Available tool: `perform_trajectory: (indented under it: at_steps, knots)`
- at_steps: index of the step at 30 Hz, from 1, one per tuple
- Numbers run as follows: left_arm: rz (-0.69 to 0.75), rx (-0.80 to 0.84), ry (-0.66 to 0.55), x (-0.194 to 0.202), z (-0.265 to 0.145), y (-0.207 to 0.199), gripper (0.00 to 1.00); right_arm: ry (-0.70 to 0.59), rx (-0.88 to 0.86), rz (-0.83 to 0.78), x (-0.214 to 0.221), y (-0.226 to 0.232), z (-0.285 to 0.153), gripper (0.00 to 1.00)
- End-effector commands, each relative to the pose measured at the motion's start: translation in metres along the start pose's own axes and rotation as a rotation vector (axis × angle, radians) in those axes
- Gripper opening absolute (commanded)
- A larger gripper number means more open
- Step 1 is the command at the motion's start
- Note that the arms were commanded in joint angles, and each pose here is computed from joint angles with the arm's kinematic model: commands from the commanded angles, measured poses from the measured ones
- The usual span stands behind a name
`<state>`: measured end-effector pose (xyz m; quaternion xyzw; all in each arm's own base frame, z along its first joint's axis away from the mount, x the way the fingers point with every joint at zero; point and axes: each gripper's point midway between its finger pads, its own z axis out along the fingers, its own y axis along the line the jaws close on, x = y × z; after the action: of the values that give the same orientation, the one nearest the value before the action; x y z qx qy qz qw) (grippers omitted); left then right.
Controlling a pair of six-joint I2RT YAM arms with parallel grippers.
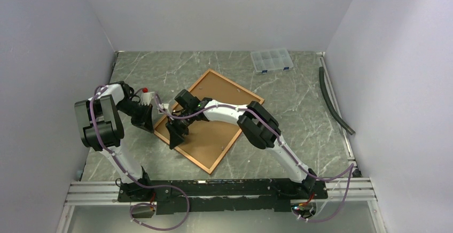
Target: Put the photo into the frame
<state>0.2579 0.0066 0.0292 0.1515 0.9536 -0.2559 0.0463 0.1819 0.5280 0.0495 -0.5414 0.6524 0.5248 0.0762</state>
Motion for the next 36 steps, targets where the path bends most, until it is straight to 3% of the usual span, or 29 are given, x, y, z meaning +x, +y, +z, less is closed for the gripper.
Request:
perform_trajectory:
  at_steps: [1,11,19,26,36]
  knots:
    - [0.061,-0.036,-0.017,-0.01,0.019,0.019,0.1,0.049,-0.05,0.026,0.016,0.008,0.009,0.59]
    - [0.06,-0.026,-0.045,-0.022,0.006,0.014,0.11,0.019,0.005,-0.014,-0.004,0.002,0.001,0.61]
    - [0.081,-0.046,-0.207,-0.081,-0.054,0.015,0.29,-0.277,0.155,-0.049,-0.09,-0.003,-0.06,0.68]
    - [0.043,0.039,-0.199,-0.109,-0.02,0.022,0.33,-0.504,0.351,0.103,-0.101,-0.031,-0.116,0.7]
    - [0.045,0.138,-0.158,-0.106,0.017,0.007,0.3,-0.499,0.441,0.253,-0.078,-0.074,-0.117,0.69]
